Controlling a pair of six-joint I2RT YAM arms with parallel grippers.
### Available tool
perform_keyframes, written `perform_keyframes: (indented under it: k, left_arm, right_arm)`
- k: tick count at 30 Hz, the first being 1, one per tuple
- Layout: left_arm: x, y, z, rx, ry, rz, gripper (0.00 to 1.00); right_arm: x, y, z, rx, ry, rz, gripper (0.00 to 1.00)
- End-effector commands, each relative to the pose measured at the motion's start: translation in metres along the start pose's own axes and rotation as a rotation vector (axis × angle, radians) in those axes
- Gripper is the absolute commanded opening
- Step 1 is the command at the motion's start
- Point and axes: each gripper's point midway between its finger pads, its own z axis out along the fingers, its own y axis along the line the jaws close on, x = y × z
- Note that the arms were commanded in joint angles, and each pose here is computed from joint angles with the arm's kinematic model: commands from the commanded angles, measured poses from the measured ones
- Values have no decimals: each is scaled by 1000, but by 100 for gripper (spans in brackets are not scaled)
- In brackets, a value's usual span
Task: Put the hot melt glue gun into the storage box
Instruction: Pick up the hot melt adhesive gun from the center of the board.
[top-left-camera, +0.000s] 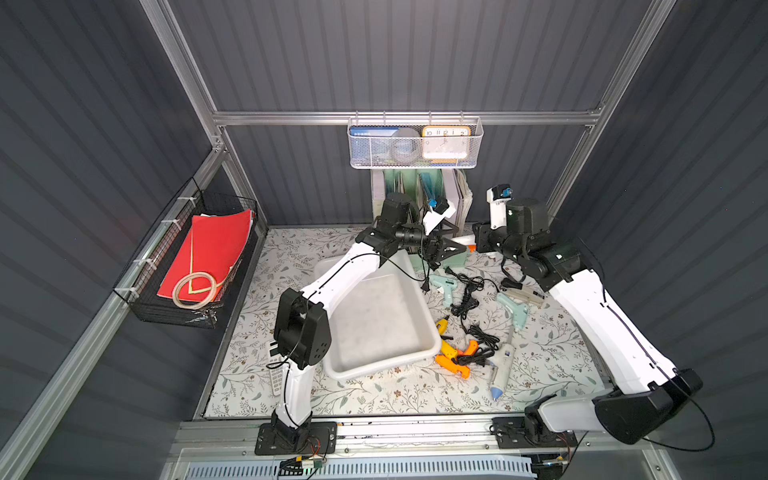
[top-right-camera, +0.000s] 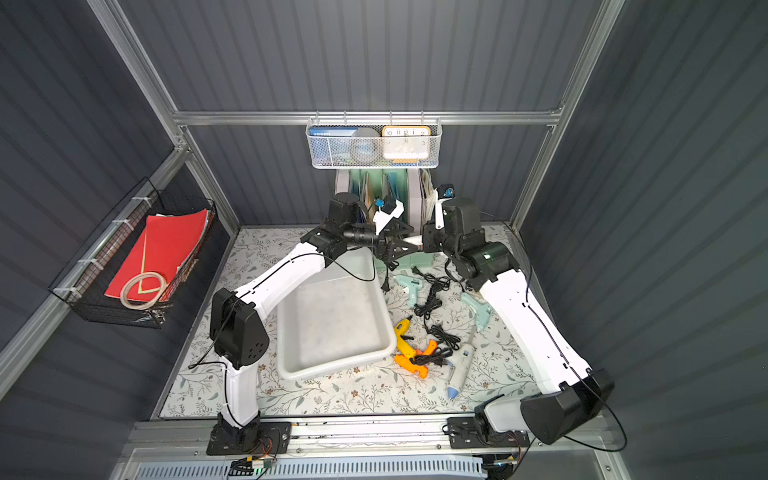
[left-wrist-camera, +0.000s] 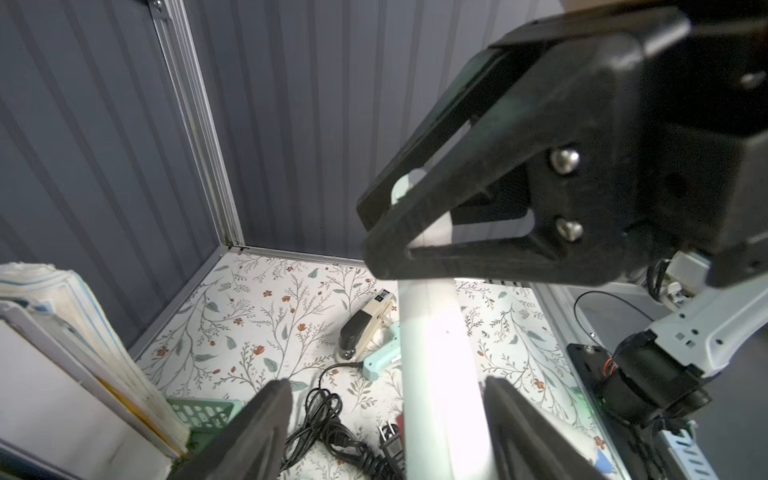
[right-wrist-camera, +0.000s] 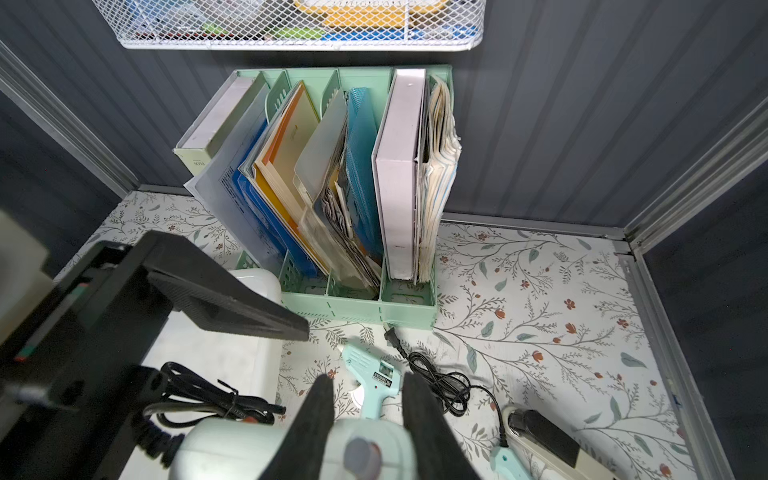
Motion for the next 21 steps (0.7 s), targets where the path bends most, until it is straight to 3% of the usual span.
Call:
perform_keyframes:
  k: [1,5,12,13,15,19,21]
  left_arm:
    - [-11,3,-2,-15,-31,17,58]
    - [-11,5,-4,-38,-36,9,33]
    - [-15,1,-13,-81,-40,-10,0]
    - [-19,1,-16,-102,-50,-8,0]
    - [-30,3,-23,-155,-75,-3,0]
    - [-59,2,-48,-279,-156,3,0]
    - [-70,1,-61,-340,-189,1,0]
  right_arm:
    - [-9,2,1,5,-42,-8,0]
    - [-7,1,3,13,-39,-11,0]
    - [-8,2,2,11,-44,-12,0]
    - [-8,2,1,8,-45,-11,5]
    - [-10,2,-2,6,-55,-9,38]
    - [-12,-5,-10,38,-86,7,88]
    - [-14,-12,-15,65,-112,23,99]
